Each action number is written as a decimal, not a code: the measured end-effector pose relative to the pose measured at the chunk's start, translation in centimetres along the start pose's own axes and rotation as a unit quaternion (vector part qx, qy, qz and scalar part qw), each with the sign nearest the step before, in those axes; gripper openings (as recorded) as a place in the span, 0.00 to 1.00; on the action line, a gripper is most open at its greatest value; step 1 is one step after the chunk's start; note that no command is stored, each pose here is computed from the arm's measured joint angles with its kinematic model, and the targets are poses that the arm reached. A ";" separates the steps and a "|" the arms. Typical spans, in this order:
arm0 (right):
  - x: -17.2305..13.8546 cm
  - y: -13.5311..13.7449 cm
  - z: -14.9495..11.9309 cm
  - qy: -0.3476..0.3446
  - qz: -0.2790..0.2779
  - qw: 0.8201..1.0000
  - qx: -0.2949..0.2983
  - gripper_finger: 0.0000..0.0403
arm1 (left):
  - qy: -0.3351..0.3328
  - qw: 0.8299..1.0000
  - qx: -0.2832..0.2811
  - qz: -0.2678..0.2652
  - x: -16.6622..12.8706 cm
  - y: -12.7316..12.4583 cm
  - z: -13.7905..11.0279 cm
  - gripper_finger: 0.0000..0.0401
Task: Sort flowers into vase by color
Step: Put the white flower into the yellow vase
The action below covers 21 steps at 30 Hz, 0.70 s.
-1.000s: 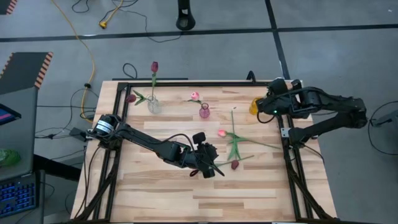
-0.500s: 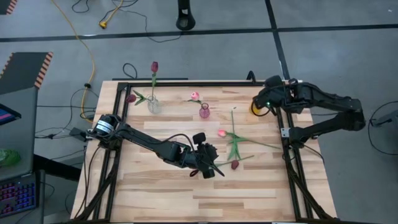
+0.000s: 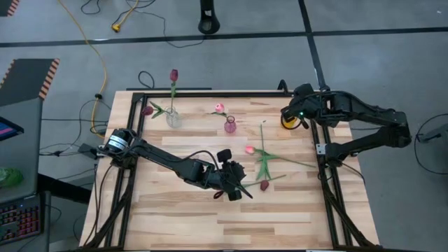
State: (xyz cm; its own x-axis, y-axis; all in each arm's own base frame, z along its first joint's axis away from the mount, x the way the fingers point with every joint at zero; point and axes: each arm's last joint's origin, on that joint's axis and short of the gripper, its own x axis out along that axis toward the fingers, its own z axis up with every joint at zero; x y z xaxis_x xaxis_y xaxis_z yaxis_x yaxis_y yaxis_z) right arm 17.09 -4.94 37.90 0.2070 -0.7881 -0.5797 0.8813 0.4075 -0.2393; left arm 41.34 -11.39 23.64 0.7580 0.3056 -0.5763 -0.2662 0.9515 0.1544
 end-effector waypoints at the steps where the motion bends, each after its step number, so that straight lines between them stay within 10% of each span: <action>1: 0.0 0.0 0.0 0.000 0.000 1.000 -0.001 0.11 | 0.000 1.000 0.000 0.000 0.0 0.0 0.0 0.28; 21: 2.8 0.1 0.6 0.061 -0.023 0.998 -0.024 0.11 | 0.002 1.000 0.000 -0.009 0.0 -0.1 0.0 0.28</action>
State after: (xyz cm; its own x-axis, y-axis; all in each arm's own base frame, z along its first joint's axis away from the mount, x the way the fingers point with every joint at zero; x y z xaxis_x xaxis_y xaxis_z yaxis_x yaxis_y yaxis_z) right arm 18.05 -7.40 36.68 0.1107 -0.7455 -0.6572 0.8667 0.3961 -0.3033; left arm 41.34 -11.44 23.62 0.7598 0.2889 -0.5825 -0.2530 0.9566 0.1444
